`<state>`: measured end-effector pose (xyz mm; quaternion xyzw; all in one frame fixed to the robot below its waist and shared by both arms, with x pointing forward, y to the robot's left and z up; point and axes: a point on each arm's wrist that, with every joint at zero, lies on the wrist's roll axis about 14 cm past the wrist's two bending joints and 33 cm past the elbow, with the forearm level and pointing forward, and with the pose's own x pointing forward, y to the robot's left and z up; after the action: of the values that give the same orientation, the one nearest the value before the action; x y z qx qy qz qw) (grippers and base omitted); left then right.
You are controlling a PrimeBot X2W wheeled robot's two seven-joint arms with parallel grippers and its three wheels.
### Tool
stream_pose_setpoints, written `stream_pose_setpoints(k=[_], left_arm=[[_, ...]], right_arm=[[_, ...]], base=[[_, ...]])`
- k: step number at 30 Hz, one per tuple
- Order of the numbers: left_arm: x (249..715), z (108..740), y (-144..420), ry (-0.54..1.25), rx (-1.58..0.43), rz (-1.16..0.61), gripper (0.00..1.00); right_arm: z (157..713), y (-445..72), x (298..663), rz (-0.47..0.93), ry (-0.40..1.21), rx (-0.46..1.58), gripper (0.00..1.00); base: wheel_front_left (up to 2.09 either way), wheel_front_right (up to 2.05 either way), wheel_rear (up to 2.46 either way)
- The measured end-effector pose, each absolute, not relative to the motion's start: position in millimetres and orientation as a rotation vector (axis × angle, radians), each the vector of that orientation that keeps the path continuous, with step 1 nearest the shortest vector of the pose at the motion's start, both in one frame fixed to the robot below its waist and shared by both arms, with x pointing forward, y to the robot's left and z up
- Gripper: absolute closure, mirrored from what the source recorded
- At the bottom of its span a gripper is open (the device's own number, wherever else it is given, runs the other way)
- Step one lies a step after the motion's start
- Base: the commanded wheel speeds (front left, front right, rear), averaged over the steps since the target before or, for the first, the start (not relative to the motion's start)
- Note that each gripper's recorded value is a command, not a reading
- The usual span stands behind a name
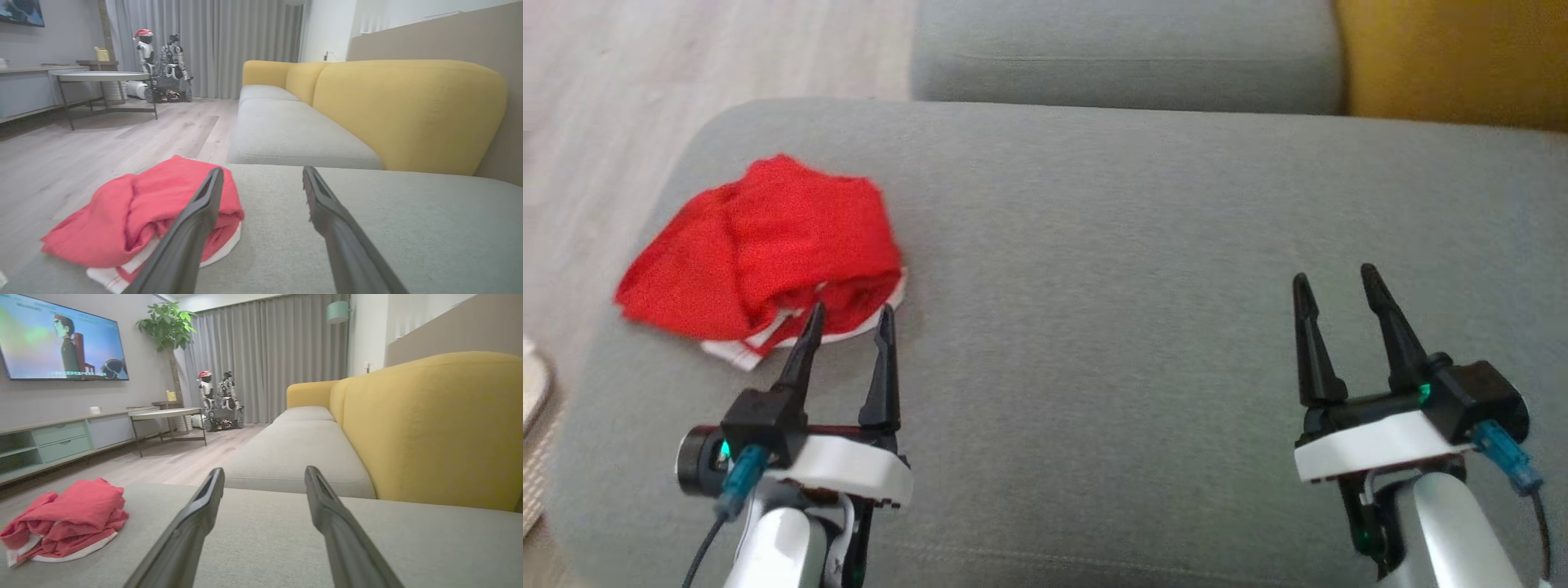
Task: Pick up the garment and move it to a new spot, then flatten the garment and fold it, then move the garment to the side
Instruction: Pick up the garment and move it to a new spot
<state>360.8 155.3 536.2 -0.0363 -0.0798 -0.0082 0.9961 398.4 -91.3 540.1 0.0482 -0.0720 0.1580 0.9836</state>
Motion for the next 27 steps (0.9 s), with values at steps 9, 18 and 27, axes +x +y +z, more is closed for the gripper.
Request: stream_pose_setpoints(k=[9, 18, 27], left_arm=[[325, 528, 212, -0.147, -0.059, 0.169, 0.0], [293, 527, 247, -0.151, -0.057, 0.299, 0.0], [283, 526, 262, -0.148, -0.054, 0.352, 0.0]], right_arm=[[542, -26, 401, 0.501, -0.139, 0.112, 0.0], [541, 20, 396, 0.634, -0.129, 0.115, 0.0], [538, 34, 395, 0.672, -0.117, 0.125, 0.0]], base=[[0.0, 0.0, 0.0], [0.0, 0.0, 0.0], [0.0, 0.0, 0.0]])
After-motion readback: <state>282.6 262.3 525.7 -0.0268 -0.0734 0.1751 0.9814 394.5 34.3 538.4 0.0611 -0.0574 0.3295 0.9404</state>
